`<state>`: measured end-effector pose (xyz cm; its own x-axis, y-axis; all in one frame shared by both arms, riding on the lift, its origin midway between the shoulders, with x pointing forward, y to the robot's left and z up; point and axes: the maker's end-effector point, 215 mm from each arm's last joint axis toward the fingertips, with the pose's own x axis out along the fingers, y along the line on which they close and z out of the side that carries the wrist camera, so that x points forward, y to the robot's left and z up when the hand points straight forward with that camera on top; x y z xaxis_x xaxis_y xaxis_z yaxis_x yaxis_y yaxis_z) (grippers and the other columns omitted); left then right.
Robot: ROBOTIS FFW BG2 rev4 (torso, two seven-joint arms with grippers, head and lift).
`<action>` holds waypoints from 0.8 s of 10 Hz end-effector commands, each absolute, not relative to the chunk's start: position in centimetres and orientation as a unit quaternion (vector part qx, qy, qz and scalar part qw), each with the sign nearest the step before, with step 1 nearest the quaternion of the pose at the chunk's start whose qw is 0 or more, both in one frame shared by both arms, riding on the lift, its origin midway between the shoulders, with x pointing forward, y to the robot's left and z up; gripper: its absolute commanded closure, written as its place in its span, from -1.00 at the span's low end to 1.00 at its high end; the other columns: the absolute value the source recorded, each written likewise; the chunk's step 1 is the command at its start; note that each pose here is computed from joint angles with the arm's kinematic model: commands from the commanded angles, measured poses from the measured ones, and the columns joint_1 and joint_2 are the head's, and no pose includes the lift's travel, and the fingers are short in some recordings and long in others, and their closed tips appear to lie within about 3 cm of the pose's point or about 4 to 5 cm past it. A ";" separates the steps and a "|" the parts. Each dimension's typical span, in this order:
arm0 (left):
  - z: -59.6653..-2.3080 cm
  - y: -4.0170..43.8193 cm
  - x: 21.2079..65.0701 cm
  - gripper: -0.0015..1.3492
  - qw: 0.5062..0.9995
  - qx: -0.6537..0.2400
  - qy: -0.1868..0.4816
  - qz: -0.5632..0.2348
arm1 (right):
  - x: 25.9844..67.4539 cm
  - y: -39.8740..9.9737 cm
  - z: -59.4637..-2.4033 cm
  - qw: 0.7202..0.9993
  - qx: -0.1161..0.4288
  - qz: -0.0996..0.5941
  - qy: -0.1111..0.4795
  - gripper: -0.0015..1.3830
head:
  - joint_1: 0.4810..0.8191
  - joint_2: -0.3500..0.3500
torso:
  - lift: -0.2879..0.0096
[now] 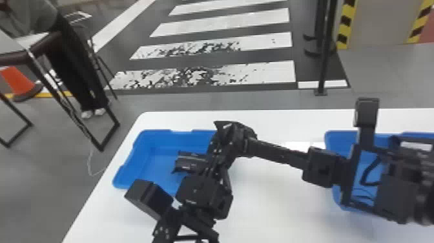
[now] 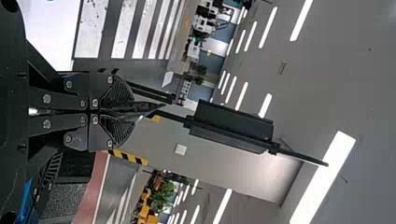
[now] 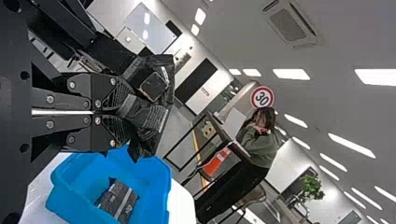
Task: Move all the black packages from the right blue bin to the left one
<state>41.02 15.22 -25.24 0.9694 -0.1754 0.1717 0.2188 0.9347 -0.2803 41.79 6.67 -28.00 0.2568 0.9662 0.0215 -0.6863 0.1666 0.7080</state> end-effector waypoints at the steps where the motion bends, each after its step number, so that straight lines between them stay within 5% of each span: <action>1: -24.8 17.0 41.3 0.80 0.984 -0.138 -0.083 -0.081 | 41.9 6.4 -28.3 0.726 0.325 0.563 0.224 0.36 | 0.27 0.82 | 0.05; 3: -26.8 22.6 43.5 0.80 0.996 -0.043 -0.080 -0.013 | 41.6 5.9 -29.2 0.720 0.351 0.554 0.228 -0.69 | 0.27 0.90 | 0.05; 4: -30.6 26.7 45.8 0.80 0.998 0.035 -0.050 0.027 | 41.5 5.5 -29.6 0.719 0.357 0.549 0.230 -0.92 | 0.27 0.98 | 0.05; 6: -37.1 33.5 48.5 0.80 0.986 0.141 0.019 0.083 | 41.7 4.9 -29.7 0.724 0.356 0.545 0.228 -0.80 | 0.27 1.00 | 0.05; 7: -40.5 35.6 48.7 0.60 0.982 0.150 0.058 0.099 | 42.3 4.3 -29.7 0.730 0.358 0.539 0.219 -0.82 | 0.27 1.00 | 0.05; 8: -41.4 36.2 47.8 -0.27 0.984 0.134 0.066 0.101 | 42.7 3.5 -29.9 0.738 0.356 0.532 0.215 -0.85 | 0.27 1.00 | 0.05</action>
